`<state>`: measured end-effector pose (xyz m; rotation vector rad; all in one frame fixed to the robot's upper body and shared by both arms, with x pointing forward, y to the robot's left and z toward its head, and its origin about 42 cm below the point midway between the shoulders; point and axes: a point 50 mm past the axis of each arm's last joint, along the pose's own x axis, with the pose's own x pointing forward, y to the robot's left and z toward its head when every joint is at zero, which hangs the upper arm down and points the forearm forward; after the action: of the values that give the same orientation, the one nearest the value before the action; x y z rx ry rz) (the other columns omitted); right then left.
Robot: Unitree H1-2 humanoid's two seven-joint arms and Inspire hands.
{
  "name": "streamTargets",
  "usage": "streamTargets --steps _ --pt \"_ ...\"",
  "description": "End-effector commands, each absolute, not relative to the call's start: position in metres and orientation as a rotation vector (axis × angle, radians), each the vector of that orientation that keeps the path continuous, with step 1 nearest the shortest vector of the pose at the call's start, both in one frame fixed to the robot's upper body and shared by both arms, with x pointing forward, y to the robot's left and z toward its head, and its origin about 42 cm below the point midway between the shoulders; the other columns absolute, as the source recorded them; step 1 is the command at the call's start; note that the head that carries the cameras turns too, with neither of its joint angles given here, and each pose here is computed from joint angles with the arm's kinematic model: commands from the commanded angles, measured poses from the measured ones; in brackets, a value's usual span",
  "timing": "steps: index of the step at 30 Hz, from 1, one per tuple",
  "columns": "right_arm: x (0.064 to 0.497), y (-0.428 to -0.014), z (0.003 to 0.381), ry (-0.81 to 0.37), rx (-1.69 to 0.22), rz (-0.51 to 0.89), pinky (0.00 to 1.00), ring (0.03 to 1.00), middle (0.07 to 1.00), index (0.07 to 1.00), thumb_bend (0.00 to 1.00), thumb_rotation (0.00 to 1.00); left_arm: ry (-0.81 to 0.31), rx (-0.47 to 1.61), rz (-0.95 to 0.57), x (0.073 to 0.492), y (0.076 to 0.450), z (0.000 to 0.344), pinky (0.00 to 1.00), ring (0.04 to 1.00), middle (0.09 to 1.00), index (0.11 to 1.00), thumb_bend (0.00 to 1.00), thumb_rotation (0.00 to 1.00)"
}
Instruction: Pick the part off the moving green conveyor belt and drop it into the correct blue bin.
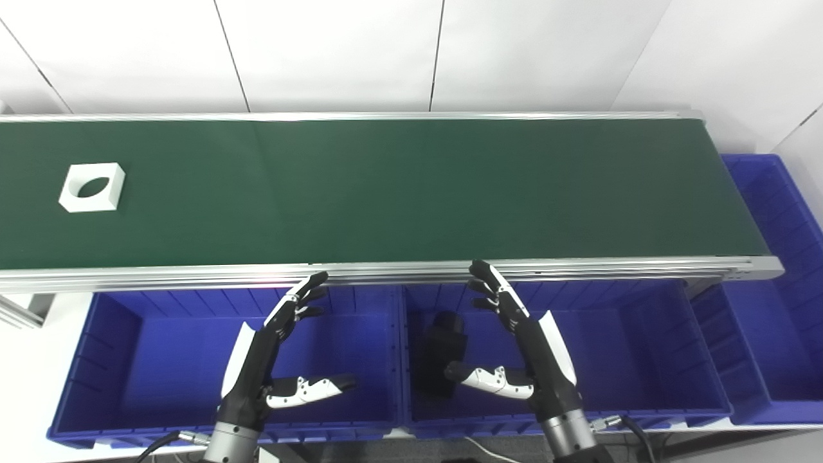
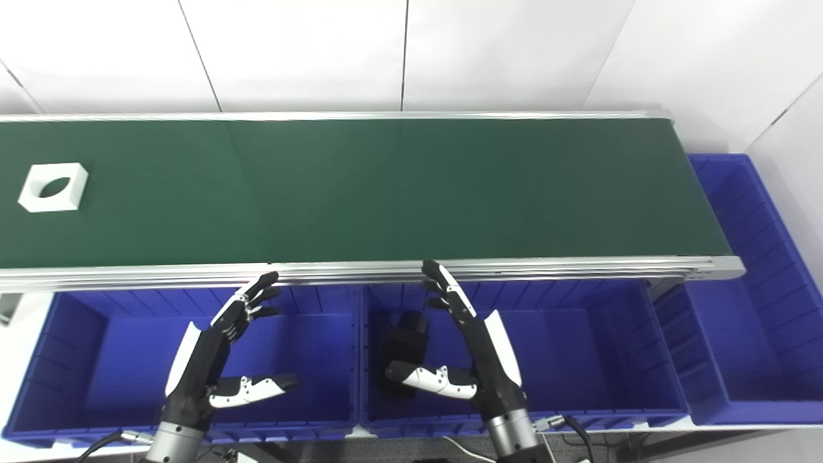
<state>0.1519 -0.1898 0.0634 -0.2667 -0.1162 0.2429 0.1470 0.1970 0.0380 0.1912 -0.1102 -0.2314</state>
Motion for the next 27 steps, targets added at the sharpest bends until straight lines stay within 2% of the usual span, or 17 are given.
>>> streamTargets --steps 1,7,13,18,23,27 --pt "0.155 -0.187 0.071 -0.144 -0.252 0.241 0.80 0.881 0.939 0.946 0.86 0.52 -0.156 0.163 -0.236 0.150 0.193 0.047 0.75 0.854 0.905 0.873 0.85 0.41" --pt "0.154 -0.188 0.069 -0.140 -0.249 0.244 0.80 0.876 0.932 0.950 0.85 0.52 -0.145 0.135 -0.237 0.152 0.194 0.049 0.75 0.859 0.912 0.872 0.86 0.42" --pt "0.154 -0.192 0.066 -0.142 -0.241 0.236 0.79 0.862 0.911 0.940 0.85 0.50 -0.179 0.113 -0.228 0.155 0.200 0.062 0.76 0.860 0.915 0.884 0.84 0.42" --pt "0.155 -0.197 0.064 -0.146 -0.249 0.245 0.79 0.858 0.901 0.944 0.84 0.51 -0.244 0.120 -0.249 0.165 0.215 0.082 0.77 0.871 0.918 0.884 0.85 0.40" --pt "0.156 -0.202 0.062 -0.144 -0.231 0.253 0.81 0.867 0.901 0.949 0.83 0.50 -0.356 0.219 -0.263 0.185 0.242 0.114 0.79 0.846 0.894 0.885 0.84 0.40" --pt "0.156 -0.205 0.061 -0.152 -0.227 0.259 0.80 0.862 0.901 0.948 0.82 0.49 -0.382 0.293 -0.292 0.199 0.259 0.135 0.81 0.859 0.901 0.894 0.84 0.40"
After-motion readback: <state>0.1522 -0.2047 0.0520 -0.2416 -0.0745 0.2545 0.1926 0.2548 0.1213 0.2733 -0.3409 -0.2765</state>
